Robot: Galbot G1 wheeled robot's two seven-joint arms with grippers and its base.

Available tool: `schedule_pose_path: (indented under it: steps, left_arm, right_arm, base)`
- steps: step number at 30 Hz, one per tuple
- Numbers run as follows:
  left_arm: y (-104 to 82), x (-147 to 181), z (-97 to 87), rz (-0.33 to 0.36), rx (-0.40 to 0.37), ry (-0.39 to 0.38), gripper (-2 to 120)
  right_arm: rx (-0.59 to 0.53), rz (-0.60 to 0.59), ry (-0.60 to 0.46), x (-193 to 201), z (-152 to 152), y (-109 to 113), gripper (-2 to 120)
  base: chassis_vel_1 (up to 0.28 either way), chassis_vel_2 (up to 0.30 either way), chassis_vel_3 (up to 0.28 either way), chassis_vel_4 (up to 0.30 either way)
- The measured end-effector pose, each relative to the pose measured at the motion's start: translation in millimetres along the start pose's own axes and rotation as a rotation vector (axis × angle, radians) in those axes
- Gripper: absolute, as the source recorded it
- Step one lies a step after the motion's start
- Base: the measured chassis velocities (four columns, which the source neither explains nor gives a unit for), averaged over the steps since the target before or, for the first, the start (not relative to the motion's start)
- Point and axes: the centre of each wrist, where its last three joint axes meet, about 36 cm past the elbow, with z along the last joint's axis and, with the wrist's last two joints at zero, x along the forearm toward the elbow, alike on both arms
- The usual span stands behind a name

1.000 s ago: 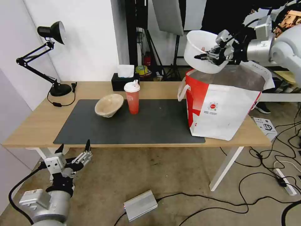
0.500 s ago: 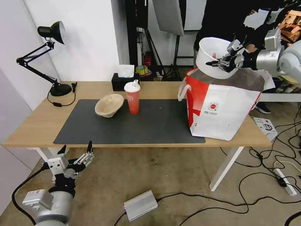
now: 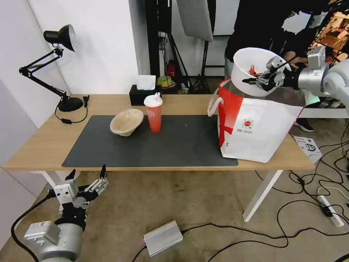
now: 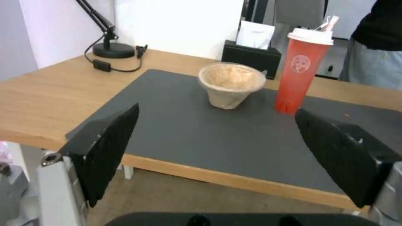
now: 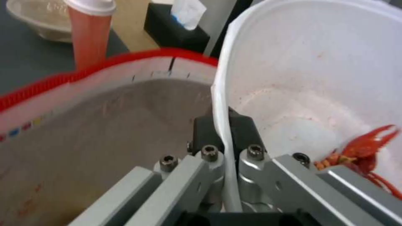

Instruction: Pick up the trash from the table and place it into the takeout bag.

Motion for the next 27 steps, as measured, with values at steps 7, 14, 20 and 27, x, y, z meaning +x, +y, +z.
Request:
schedule_pose_path:
  steps: [7, 14, 20, 27]
  left_arm:
    - [-0.6, -0.8, 1.2, -0.001, 0.004, 0.003, 100]
    - [-1.4, -1.3, 1.9, 0.0, 0.006, 0.004, 100]
    - [-2.4, -1.3, 2.6, 0.002, 0.009, 0.006, 100]
    - [-2.8, -1.0, 2.9, 0.002, 0.009, 0.008, 100]
  right_arm:
    - [0.006, -0.017, 0.006, -4.0, 8.9, 8.7, 0]
    - [0.007, -0.015, -0.05, 3.0, -10.2, 6.2, 0]
    - [0.017, -0.015, -0.076, 7.4, -25.2, 5.6, 0]
    - [0.023, -0.02, -0.09, 7.3, -33.4, 8.7, 0]
  base:
    - [0.0, 0.0, 0.0, 0.0]
    - [0.0, 0.0, 0.0, 0.0]
    - [0.0, 0.0, 0.0, 0.0]
    - [0.0, 0.0, 0.0, 0.0]
